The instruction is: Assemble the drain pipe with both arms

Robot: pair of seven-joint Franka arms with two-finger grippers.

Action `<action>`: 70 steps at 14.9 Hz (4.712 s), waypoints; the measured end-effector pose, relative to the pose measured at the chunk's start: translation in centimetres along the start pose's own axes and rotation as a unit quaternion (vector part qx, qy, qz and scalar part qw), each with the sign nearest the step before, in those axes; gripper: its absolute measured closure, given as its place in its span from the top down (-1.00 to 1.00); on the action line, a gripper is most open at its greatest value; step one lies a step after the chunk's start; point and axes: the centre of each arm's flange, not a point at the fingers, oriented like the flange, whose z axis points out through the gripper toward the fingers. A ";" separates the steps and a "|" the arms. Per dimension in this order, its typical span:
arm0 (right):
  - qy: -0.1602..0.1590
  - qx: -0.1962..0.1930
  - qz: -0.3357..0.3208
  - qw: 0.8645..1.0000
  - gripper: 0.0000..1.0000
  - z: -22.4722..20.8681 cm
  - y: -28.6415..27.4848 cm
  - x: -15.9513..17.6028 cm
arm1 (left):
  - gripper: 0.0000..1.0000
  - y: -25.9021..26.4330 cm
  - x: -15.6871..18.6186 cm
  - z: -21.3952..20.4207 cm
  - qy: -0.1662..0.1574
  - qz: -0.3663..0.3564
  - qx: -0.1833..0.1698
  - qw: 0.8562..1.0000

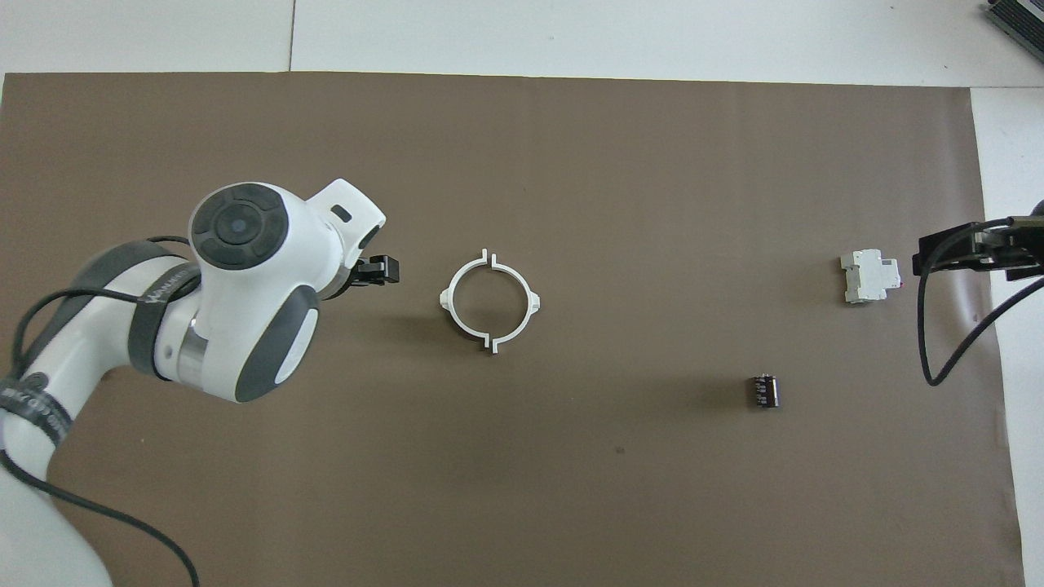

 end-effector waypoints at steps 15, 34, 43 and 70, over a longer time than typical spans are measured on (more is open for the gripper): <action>0.000 0.000 0.000 1.000 1.00 0.0 0.0 0.0 | 1.00 -18.7 -3.2 -14.1 -0.033 -0.006 0.003 0.999; 0.000 0.000 0.000 1.000 1.00 0.0 0.0 0.0 | 1.00 -19.2 -4.9 -18.3 -0.062 -0.001 0.009 0.998; 0.000 0.000 0.001 1.000 1.00 0.0 0.1 0.0 | 1.00 -19.3 -4.9 -18.3 -0.063 -0.001 0.009 0.998; 0.000 0.000 0.001 1.000 1.00 0.0 0.2 0.0 | 1.00 -14.7 -5.2 -18.5 -0.061 0.021 0.003 0.998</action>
